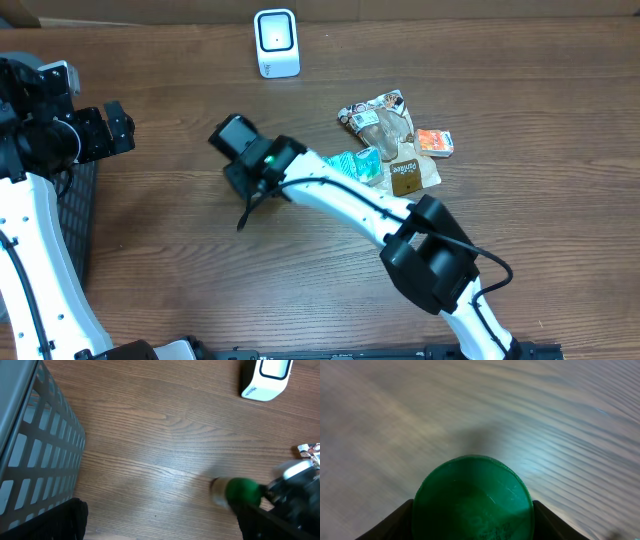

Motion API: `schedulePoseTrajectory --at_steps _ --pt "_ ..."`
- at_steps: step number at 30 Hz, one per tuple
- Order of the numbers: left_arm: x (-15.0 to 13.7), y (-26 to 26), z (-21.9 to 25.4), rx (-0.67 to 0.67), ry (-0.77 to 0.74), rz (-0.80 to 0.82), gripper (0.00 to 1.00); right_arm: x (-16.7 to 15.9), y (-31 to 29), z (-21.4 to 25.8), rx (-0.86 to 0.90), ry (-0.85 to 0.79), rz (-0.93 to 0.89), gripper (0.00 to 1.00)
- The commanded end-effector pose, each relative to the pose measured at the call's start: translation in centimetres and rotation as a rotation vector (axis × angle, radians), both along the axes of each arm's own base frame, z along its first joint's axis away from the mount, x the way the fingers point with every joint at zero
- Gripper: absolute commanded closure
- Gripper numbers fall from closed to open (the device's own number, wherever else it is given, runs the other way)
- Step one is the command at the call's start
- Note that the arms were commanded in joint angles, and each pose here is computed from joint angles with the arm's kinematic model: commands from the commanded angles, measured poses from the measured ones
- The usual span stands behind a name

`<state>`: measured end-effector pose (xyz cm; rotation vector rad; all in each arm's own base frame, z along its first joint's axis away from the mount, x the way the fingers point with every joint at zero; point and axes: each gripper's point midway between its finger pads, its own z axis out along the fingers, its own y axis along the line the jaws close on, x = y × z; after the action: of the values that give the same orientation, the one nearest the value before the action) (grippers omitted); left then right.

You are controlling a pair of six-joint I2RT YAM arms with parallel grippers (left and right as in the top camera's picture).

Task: Scan the item barcode
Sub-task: 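Lift the jar and hold it in front of the scanner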

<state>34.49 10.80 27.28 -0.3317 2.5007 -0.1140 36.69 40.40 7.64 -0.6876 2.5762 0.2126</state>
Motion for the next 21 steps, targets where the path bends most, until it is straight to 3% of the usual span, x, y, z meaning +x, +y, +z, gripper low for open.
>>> schedulePoseTrajectory --at_steps 1,5,9,21 --pt "0.3 -0.2 -0.1 -0.002 -0.002 -0.018 0.01 3.1 -3.1 3.4 0.097 -0.021 -0.295 0.43" --pt "0.3 -0.2 -0.1 -0.002 -0.002 -0.018 0.00 4.5 -5.9 2.8 0.165 0.073 -0.505 0.43" --pt "0.3 -0.2 -0.1 -0.002 -0.002 -0.018 0.00 4.9 -6.4 2.6 0.218 0.145 -0.541 0.37" --pt "0.3 -0.2 -0.1 -0.002 -0.002 -0.018 0.00 4.4 -6.9 4.2 0.054 0.078 -0.223 0.00"
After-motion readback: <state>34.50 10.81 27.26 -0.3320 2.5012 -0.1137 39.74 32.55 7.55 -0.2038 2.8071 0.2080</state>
